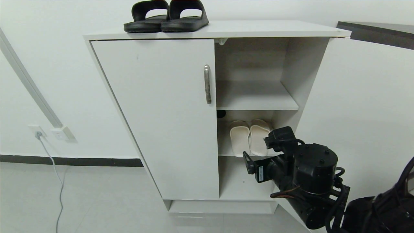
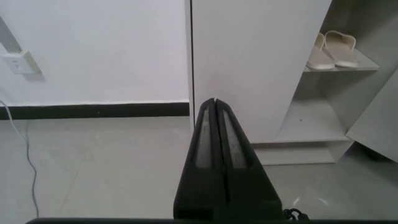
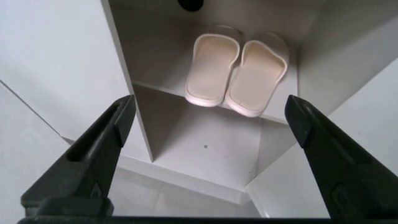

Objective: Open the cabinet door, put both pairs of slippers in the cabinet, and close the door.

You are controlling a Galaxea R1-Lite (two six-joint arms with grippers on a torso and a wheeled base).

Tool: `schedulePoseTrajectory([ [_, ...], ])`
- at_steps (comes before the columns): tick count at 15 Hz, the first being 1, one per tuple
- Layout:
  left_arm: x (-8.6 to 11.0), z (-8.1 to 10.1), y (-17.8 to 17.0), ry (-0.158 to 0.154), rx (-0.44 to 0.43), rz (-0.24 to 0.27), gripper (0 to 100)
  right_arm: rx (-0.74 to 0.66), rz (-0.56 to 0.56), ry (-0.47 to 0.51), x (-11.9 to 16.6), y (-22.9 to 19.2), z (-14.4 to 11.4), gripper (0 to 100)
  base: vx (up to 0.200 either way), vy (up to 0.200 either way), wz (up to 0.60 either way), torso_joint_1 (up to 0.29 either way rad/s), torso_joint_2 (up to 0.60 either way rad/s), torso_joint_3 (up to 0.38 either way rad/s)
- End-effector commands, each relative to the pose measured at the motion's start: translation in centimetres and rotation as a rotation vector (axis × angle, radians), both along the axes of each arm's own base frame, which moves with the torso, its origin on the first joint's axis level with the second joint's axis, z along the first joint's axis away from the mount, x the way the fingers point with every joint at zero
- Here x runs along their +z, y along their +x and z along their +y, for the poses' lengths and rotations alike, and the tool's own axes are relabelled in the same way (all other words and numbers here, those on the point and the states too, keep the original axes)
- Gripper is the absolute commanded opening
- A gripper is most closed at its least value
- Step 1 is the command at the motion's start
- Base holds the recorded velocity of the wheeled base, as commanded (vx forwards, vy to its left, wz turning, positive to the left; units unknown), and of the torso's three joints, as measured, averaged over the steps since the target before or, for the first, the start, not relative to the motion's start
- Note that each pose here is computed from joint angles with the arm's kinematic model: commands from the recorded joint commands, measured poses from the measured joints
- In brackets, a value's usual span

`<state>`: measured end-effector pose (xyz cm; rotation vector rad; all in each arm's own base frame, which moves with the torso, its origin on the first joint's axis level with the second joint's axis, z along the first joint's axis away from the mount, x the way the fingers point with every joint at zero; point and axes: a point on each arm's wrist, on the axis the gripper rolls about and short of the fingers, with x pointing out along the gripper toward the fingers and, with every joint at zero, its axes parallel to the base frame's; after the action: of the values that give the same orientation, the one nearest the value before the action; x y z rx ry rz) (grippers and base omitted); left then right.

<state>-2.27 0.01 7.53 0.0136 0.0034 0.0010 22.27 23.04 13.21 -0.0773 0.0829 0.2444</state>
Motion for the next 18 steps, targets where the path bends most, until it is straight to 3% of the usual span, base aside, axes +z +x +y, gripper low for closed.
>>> schedulePoseTrajectory([
  [1, 0.0, 0.0, 0.0, -0.001, 0.000, 0.000, 0, 0.006, 0.006, -0.007, -0.2, -0.2, 0.1, 100, 0.000, 0.000, 0.00, 0.000, 0.00, 0.000],
  [7, 0.0, 0.0, 0.0, -0.001, 0.000, 0.000, 0, 0.021, 0.007, -0.008, -0.3, -0.6, 0.4, 100, 0.000, 0.000, 0.00, 0.000, 0.00, 0.000],
  [18, 0.0, 0.0, 0.0, -0.001, -0.003, 0.001, 0, 0.053, 0.007, -0.011, -0.2, -1.6, 0.8, 100, 0.000, 0.200, 0.00, 0.002, 0.00, 0.002],
])
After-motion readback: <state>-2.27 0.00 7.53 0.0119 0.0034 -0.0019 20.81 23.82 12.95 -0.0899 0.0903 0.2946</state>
